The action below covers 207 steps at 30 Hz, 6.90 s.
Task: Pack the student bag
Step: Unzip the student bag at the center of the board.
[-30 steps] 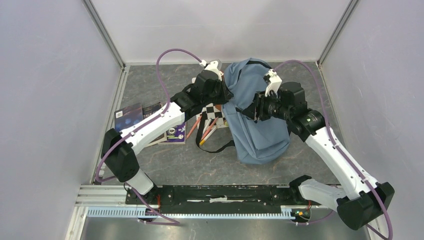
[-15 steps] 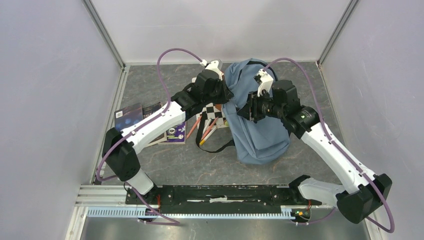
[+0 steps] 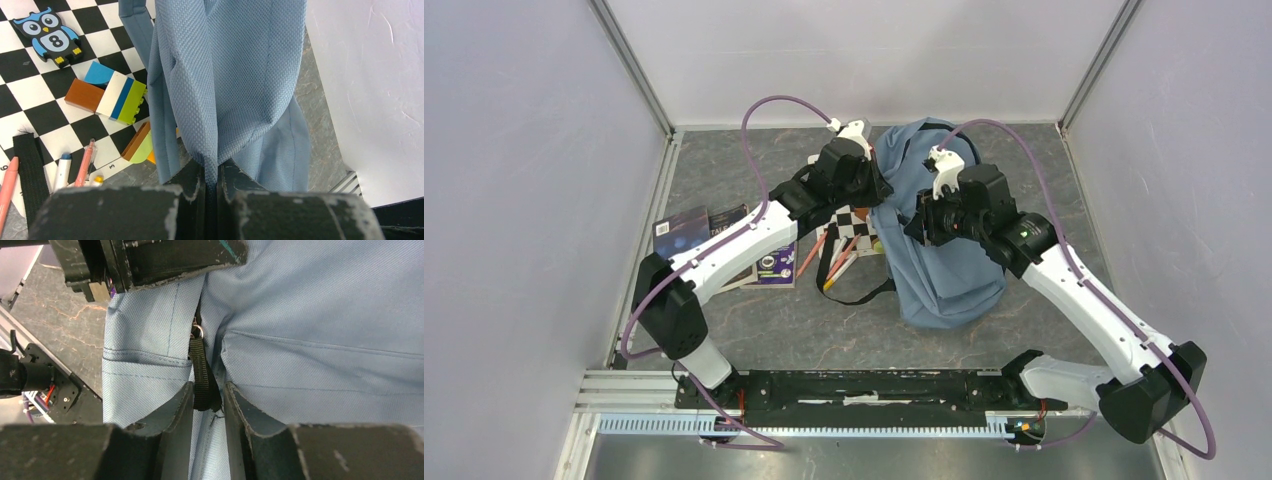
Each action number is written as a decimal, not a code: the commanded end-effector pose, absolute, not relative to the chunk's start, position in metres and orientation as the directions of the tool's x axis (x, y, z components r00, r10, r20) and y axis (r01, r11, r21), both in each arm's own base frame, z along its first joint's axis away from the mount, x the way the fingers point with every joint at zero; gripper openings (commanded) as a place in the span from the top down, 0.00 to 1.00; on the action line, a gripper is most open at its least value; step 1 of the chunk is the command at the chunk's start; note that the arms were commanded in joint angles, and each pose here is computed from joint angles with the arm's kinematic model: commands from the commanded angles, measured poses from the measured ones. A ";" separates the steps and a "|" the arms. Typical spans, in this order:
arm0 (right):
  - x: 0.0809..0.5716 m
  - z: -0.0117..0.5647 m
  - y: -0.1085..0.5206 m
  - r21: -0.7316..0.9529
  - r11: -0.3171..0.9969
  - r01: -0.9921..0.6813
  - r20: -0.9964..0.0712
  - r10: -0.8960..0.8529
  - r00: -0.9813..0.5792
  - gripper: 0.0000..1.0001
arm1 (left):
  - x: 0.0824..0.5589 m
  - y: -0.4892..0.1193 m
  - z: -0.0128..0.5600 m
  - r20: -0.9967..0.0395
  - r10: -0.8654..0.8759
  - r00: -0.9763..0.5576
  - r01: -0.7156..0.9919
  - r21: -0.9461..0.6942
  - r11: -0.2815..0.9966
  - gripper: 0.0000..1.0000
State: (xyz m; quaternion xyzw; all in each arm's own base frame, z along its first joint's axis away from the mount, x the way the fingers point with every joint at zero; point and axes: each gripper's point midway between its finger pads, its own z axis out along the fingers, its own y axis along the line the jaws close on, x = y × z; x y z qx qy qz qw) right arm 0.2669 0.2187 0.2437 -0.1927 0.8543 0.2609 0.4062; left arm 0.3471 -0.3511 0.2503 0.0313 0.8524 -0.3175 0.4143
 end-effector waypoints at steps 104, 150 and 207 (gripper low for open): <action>0.305 0.109 0.236 0.339 0.882 -0.326 -0.578 -0.078 -0.812 0.74 | 0.248 -0.336 0.092 -0.635 0.051 -0.771 0.480 -0.527 0.701 0.41; 0.399 0.211 0.274 0.127 0.844 -0.521 -0.912 -0.107 -0.395 1.00 | 0.234 -0.347 0.052 -0.499 0.100 -0.861 0.421 -0.587 0.692 0.98; 0.363 0.253 0.235 0.083 0.873 -0.482 -0.947 -0.081 -0.310 1.00 | 0.329 -0.356 0.183 -0.699 -0.098 -0.709 0.488 -0.586 0.647 0.98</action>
